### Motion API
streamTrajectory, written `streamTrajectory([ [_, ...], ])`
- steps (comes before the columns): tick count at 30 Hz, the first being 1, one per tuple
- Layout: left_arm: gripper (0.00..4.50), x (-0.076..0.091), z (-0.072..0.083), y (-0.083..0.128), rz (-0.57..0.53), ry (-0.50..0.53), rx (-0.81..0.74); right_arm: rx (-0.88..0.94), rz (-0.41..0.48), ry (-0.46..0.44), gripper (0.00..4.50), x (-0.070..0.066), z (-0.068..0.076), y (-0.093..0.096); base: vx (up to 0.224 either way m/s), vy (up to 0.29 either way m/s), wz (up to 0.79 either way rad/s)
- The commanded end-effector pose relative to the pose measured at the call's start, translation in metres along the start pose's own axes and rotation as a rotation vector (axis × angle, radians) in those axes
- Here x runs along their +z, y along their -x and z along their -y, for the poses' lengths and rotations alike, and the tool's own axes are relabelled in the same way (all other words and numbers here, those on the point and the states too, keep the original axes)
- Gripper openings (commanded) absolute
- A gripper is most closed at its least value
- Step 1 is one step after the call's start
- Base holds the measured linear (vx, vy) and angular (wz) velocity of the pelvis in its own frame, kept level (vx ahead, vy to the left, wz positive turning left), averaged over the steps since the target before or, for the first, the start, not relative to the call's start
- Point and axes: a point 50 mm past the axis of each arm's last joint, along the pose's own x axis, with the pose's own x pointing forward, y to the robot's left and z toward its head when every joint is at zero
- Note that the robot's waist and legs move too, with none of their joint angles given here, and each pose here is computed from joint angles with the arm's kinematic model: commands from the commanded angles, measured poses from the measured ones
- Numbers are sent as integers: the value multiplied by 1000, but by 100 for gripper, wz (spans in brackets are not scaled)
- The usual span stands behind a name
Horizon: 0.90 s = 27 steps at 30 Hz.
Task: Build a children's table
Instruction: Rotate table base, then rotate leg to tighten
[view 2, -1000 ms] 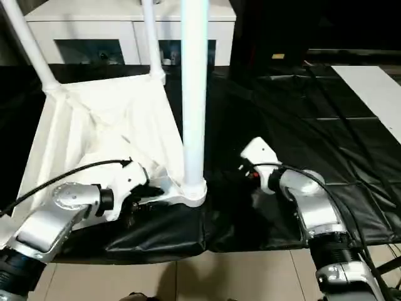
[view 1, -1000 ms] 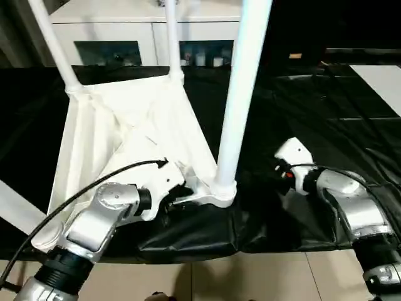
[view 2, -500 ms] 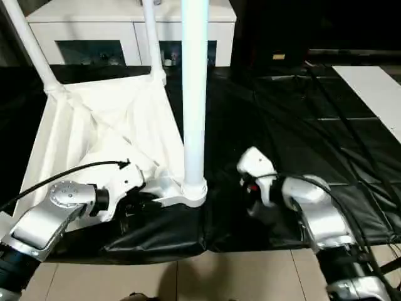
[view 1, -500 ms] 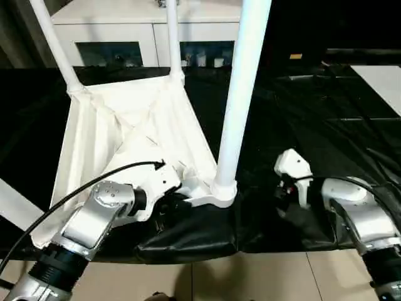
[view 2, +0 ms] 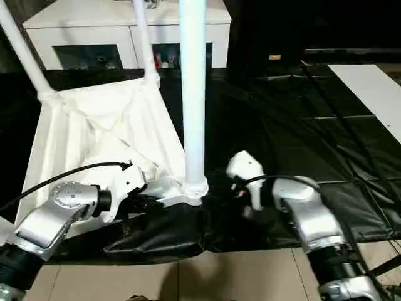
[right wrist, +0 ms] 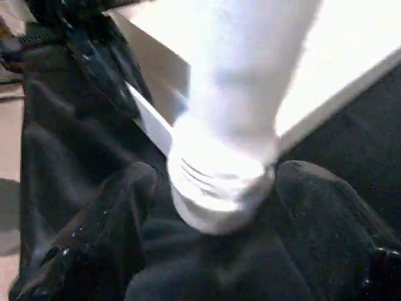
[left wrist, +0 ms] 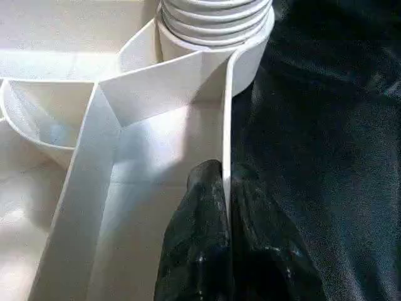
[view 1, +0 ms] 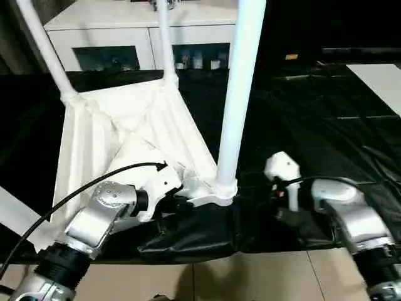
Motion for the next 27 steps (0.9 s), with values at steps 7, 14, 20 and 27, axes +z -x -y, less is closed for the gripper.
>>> streamTrajectory([
  [7,2,4,-3,-3,39,6,-1,-45,8,12,355,9,10,-19,0,0,0],
  [14,2,4,-5,-3,37,3,5,-11,-4,10,355,8,7,-25,0,0,0],
  [20,0,3,-6,-2,35,4,9,-2,-16,10,326,5,7,-25,0,0,0],
  [27,0,3,-7,-2,34,3,9,10,-43,12,270,0,7,-23,0,0,0],
])
